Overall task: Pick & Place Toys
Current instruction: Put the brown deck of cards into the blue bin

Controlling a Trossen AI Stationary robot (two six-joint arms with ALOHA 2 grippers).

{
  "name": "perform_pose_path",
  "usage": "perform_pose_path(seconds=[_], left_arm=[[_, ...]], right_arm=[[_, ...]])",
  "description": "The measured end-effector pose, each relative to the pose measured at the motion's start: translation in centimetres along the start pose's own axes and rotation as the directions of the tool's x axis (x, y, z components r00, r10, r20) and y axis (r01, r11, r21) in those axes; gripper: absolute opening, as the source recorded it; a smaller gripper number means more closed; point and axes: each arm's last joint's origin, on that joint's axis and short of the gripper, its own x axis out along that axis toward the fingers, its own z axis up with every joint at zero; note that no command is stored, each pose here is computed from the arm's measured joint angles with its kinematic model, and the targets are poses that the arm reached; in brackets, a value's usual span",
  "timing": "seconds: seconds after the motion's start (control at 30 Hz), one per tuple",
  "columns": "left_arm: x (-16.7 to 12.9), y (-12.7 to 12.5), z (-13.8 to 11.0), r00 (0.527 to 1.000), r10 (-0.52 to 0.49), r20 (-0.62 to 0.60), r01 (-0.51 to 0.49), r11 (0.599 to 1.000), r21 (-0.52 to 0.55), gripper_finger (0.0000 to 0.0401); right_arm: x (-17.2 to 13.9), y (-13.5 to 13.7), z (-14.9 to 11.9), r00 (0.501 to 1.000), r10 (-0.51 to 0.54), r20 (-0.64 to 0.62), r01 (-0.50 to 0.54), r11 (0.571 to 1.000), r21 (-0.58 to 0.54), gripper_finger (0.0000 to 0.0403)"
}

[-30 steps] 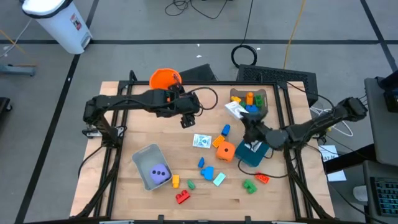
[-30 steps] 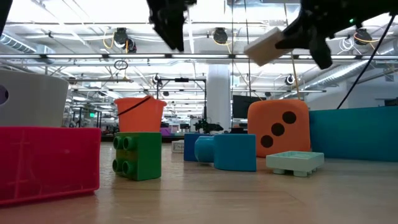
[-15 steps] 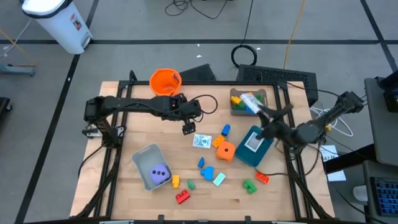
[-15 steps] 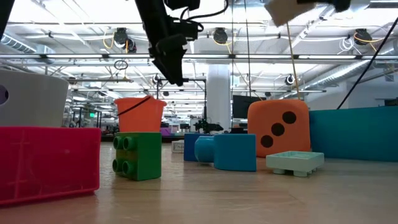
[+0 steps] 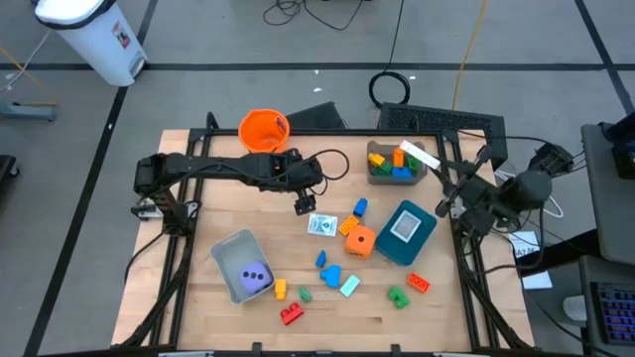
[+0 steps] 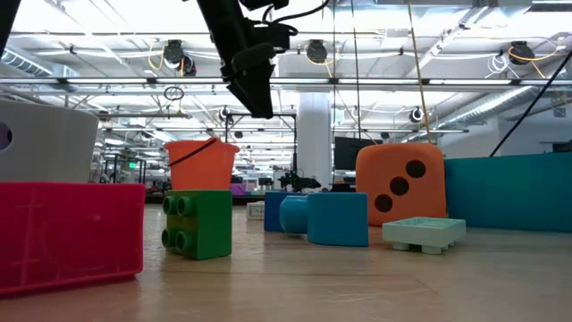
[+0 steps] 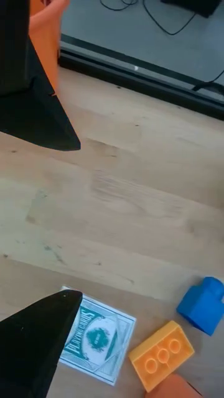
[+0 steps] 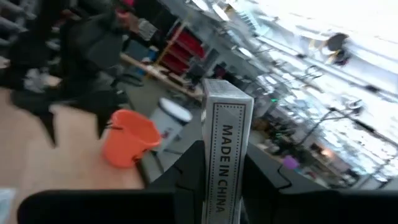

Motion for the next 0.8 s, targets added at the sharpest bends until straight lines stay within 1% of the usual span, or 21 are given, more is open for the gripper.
perform_pose_path(seconds=[0.1,0.17,0.2,0.27,0.33,0.47,0.57,0.7,0.8], left_arm=[[0.0,0.0,0.0,1.0,0.0,-0.005,0.0,1.0,0.002,0.0392],[0.0,0.0,0.0,1.0,0.0,-0.005,0.0,1.0,0.002,0.0392],[0.0,0.0,-0.1,1.0,0.0,-0.005,0.0,1.0,0.001,0.0392],[0.0,0.0,-0.1,1.0,0.0,-0.005,0.0,1.0,-0.004,0.0392],[0.0,0.0,0.0,1.0,0.0,-0.005,0.0,1.0,-0.006,0.0392],[0.0,0.0,0.0,1.0,0.0,-0.004,0.0,1.0,-0.007,0.0392],[0.0,0.0,0.0,1.0,0.0,-0.005,0.0,1.0,-0.009,0.0392],[0.0,0.0,0.0,1.0,0.0,-0.004,0.0,1.0,-0.013,0.0392],[0.0,0.0,0.0,1.0,-0.005,-0.004,0.004,1.0,-0.013,0.0392]], right_arm=[[-0.4,0.7,-1.1,0.997,0.08,-0.009,-0.08,0.996,0.046,0.0064],[-0.7,1.3,-2.0,0.982,0.187,0.007,-0.186,0.976,0.115,0.0064],[-0.9,1.6,-2.4,0.966,0.259,0.017,-0.259,0.953,0.155,0.0064],[-1.1,2.2,-3.1,0.921,0.39,0.021,-0.383,0.89,0.246,0.0064],[-1.2,2.7,-3.9,0.884,0.467,-0.013,-0.439,0.84,0.319,0.0064],[-1.3,3.1,-5.4,0.809,0.575,-0.12,-0.476,0.761,0.441,0.0064],[-1.2,3.3,-6.3,0.732,0.657,-0.181,-0.482,0.687,0.543,0.0064],[-1.0,3.4,-6.6,0.636,0.747,-0.192,-0.495,0.586,0.641,0.0066],[-0.7,3.4,-6.8,0.597,0.779,-0.19,-0.498,0.546,0.674,0.0067]])
